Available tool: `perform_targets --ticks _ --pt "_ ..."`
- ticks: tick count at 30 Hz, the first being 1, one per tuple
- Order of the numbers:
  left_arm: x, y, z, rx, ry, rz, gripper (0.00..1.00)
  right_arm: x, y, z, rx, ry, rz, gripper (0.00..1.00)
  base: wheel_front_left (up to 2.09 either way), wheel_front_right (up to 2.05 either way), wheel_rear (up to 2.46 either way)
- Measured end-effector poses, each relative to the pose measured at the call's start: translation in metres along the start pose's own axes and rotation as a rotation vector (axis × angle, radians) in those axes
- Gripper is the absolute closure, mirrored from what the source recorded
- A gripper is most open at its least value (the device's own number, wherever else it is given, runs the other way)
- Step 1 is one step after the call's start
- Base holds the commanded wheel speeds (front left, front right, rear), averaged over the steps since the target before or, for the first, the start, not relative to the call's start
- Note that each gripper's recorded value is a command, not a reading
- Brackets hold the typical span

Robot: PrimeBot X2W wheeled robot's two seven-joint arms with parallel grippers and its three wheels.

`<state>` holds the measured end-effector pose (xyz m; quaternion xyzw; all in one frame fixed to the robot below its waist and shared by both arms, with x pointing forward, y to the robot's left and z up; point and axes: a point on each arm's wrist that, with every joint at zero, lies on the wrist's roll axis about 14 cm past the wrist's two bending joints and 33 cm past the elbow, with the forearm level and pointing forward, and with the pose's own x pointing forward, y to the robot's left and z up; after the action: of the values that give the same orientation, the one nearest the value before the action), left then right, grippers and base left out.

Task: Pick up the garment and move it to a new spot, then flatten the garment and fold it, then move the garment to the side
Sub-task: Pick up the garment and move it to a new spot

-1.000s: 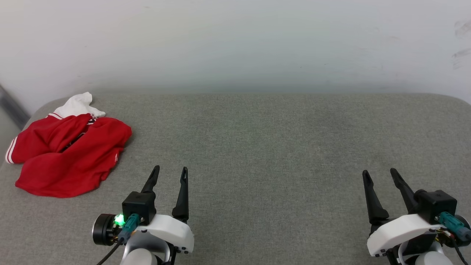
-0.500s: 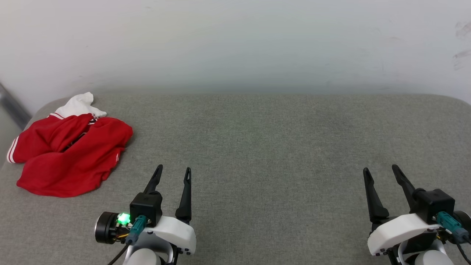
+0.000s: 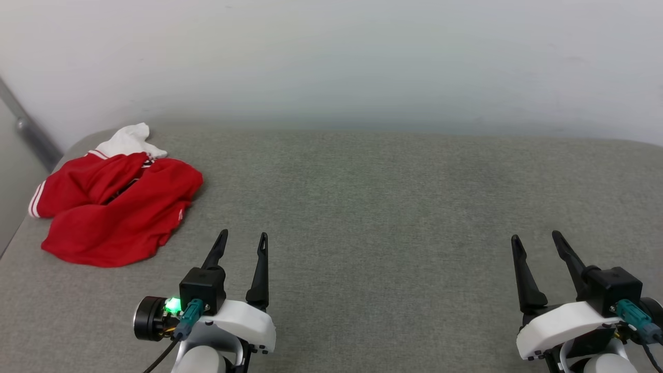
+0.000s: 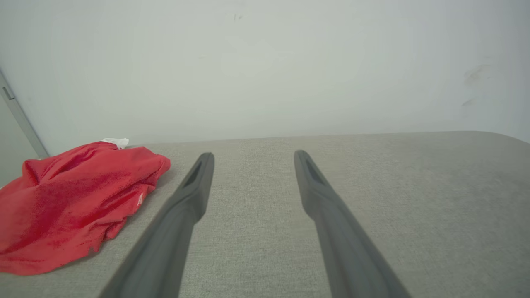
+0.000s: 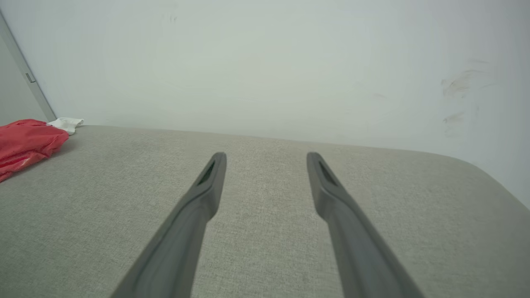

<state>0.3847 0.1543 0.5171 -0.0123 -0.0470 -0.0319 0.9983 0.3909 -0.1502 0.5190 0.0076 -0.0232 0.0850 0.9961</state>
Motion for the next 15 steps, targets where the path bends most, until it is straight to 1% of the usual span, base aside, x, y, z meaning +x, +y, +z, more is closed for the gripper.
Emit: perform_targets --ticks 7,15 --pt "-0.009 0.022 0.004 0.001 -0.009 0.068 0.00 0.012 0.023 0.003 0.014 -0.012 0.065 0.00 0.00 0.00 0.00" --pt "-0.029 0.063 0.010 0.012 -0.021 0.198 0.00 0.030 0.066 0.004 0.023 -0.020 0.190 0.00 0.00 0.00 0.00"
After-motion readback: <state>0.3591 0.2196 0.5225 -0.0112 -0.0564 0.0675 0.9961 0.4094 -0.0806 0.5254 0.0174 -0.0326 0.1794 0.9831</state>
